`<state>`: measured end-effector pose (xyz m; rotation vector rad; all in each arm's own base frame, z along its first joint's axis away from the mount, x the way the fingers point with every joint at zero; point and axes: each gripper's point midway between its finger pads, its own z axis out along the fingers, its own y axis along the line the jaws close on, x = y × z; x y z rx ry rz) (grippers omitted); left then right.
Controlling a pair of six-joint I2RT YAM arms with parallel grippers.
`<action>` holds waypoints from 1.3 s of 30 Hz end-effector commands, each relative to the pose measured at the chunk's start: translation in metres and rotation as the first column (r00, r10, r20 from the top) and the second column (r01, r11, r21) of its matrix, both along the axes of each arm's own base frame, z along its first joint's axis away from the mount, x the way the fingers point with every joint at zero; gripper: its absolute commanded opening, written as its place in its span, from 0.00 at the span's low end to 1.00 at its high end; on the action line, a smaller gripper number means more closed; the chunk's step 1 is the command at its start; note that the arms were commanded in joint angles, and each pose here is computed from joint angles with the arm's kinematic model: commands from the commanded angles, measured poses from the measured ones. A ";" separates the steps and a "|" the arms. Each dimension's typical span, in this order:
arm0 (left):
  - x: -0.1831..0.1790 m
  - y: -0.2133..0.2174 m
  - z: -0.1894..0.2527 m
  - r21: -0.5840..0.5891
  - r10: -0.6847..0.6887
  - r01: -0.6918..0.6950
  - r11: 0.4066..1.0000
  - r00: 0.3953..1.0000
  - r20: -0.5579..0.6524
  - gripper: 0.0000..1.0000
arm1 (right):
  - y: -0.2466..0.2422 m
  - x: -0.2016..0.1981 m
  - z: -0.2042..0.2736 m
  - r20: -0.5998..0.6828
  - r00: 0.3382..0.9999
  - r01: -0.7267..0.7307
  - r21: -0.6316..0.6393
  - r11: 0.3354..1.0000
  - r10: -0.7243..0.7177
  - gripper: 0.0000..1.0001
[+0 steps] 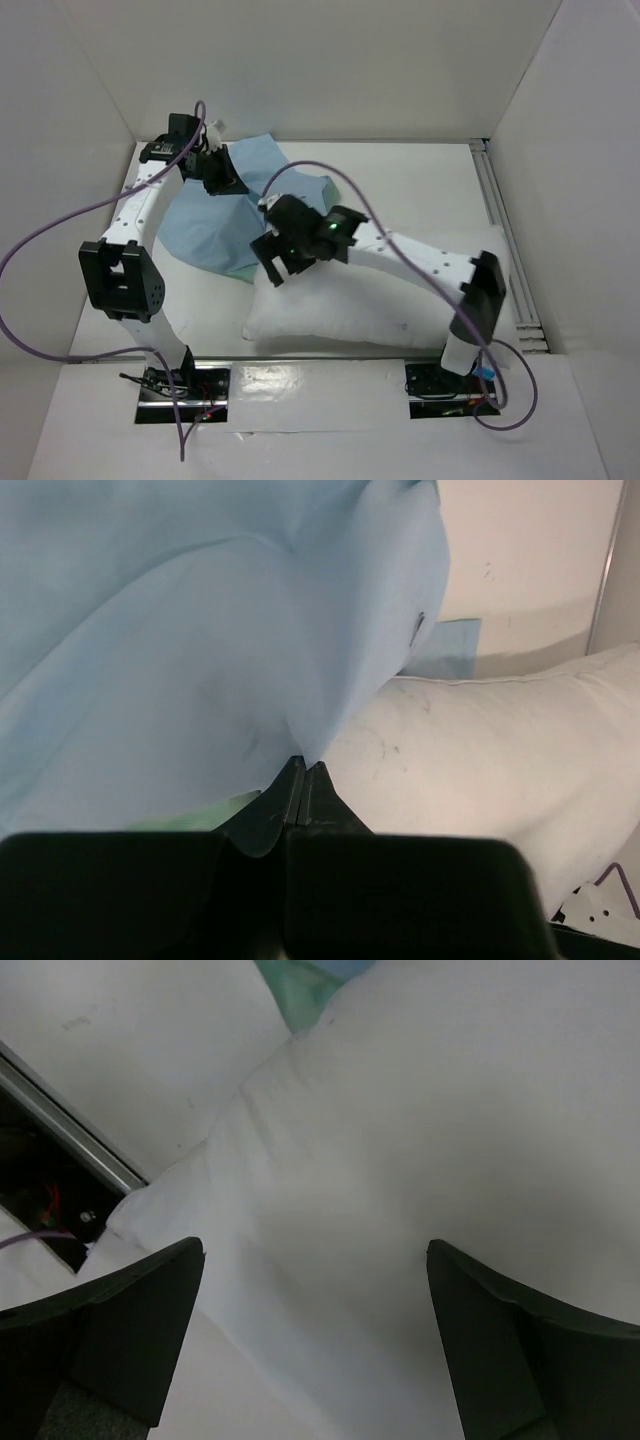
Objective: Put the pillow into the pillowcase
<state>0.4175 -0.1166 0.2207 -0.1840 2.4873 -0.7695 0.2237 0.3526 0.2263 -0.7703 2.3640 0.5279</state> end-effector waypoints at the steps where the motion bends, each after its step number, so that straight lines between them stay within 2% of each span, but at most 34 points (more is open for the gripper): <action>1: -0.008 0.006 0.010 0.039 0.002 -0.004 0.999 0.998 0.056 0.00 | 0.002 -0.002 -0.044 -0.051 0.991 0.117 -0.146 0.982 -0.125 0.99; 3: -0.016 0.008 0.006 0.052 0.001 -0.003 0.999 0.999 0.050 0.00 | 0.004 -0.002 -0.072 -0.085 0.984 0.138 -0.183 0.973 -0.156 0.95; 4: -0.019 0.009 0.006 0.057 -0.006 0.003 0.998 0.999 0.054 0.00 | 0.004 -0.002 -0.072 -0.085 0.984 0.139 -0.183 0.973 -0.156 0.77; 5: -0.022 0.009 0.007 0.057 -0.006 0.003 0.998 0.998 0.055 0.00 | 0.000 0.004 -0.072 -0.085 0.981 0.155 -0.183 0.971 -0.173 0.21; 6: -0.024 0.011 0.006 0.067 0.002 -0.006 0.998 0.998 0.056 0.00 | -0.005 0.008 -0.076 -0.084 0.976 0.180 -0.192 0.965 -0.199 0.00; 10: -0.037 0.014 0.012 0.081 0.003 -0.009 0.997 0.997 0.079 0.00 | -0.022 0.032 -0.041 -0.036 0.973 0.225 -0.100 0.969 -0.230 0.00; 16: -0.061 -0.004 0.020 0.058 -0.075 0.070 0.996 0.993 0.096 0.00 | -0.053 0.073 -0.012 -0.058 0.962 0.267 -0.003 0.964 -0.267 0.00; 21: -0.076 -0.013 0.017 0.057 -0.133 0.128 0.990 0.987 0.095 0.00 | -0.065 0.115 0.014 -0.023 0.944 0.329 0.059 0.943 -0.328 0.00; 28: -0.096 -0.020 0.021 0.111 -0.219 0.211 0.971 0.973 0.070 0.00 | -0.083 0.157 0.062 0.003 0.931 0.354 0.237 0.905 -0.365 0.00; 35: -0.115 -0.032 0.039 0.090 -0.273 0.264 0.960 0.956 0.108 0.00 | -0.104 0.206 0.025 -0.003 0.898 0.433 0.175 0.884 -0.439 0.00; 39: -0.121 -0.038 0.064 0.058 -0.285 0.279 0.958 0.945 0.158 0.00 | -0.108 0.217 0.039 0.067 0.872 0.467 0.190 0.864 -0.486 0.00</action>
